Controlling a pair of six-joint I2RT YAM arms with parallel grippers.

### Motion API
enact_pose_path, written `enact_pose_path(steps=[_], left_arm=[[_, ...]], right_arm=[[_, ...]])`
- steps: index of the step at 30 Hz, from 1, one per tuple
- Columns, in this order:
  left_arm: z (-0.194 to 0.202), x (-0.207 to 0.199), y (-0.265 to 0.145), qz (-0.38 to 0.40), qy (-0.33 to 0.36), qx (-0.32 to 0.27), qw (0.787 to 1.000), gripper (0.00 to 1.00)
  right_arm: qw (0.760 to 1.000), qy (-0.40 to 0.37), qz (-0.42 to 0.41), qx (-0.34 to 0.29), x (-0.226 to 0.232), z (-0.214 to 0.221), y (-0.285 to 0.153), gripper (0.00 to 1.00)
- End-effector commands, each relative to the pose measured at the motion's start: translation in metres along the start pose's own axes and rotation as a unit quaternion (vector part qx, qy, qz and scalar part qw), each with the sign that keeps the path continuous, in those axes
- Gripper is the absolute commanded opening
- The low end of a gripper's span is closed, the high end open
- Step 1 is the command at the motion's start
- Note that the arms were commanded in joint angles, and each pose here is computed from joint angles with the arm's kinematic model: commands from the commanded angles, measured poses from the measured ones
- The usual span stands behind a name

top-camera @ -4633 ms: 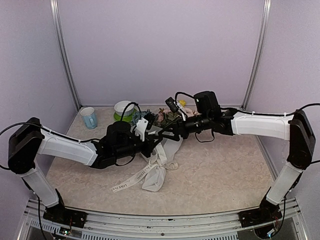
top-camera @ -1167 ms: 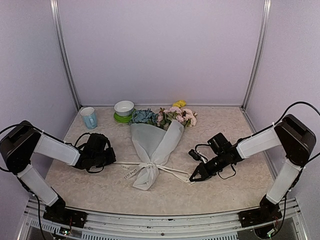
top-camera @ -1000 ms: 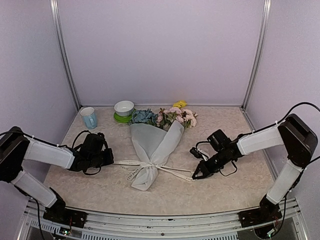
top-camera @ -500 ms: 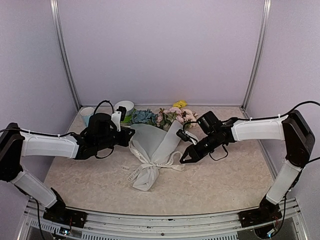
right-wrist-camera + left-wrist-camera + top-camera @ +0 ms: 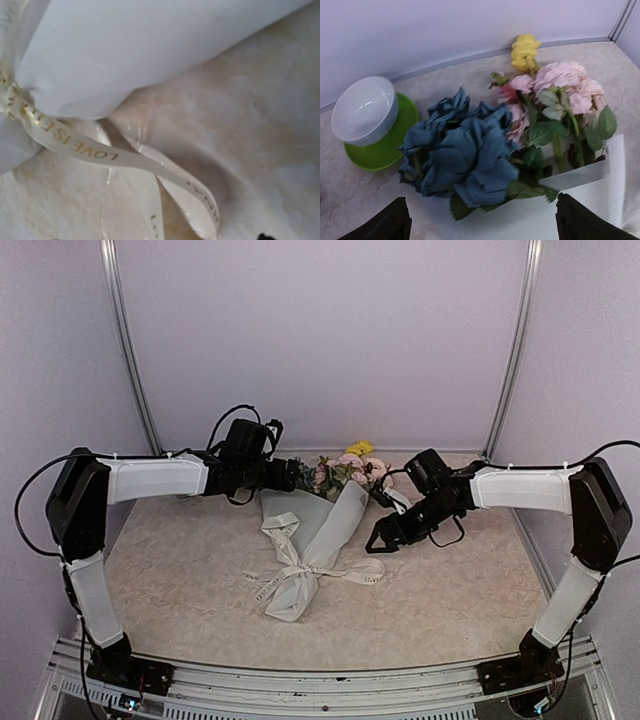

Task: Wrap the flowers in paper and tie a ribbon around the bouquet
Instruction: Reset both arms

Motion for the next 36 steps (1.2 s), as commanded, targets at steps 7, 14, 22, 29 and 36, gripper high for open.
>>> enact_pose_path(steps=[7, 14, 22, 29, 36], left_arm=[[0.084, -0.025, -0.129, 0.096, 0.004, 0.028, 0.995, 0.75], [0.188, -0.061, -0.169, 0.167, -0.041, 0.111, 0.979, 0.62], [0.239, -0.066, -0.143, 0.144, 0.028, 0.198, 0.969, 0.67], [0.248, -0.075, -0.136, 0.151, 0.048, 0.217, 0.963, 0.35], [0.252, -0.072, -0.162, 0.140, -0.070, 0.273, 0.949, 0.00]], right_arm=[[1.000, -0.005, -0.029, -0.004, 0.009, -0.003, 0.001, 0.77], [0.999, -0.003, -0.050, 0.009, 0.009, 0.000, 0.013, 0.75], [0.999, 0.001, -0.053, 0.005, 0.011, 0.006, 0.012, 0.74], [0.999, -0.001, -0.053, 0.003, 0.011, 0.008, 0.009, 0.73], [0.999, -0.013, -0.050, -0.009, 0.013, -0.003, 0.007, 0.73]])
Point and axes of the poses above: each gripper's point midway between its finger pads, its own y axis out along the fingers, its own x axis along the line the jaws close on, z = x × y, the point moved 2 cm from there along -y, back along the fingers, and after that the axes turned 4 degrees about y, right-handed, at the moved point
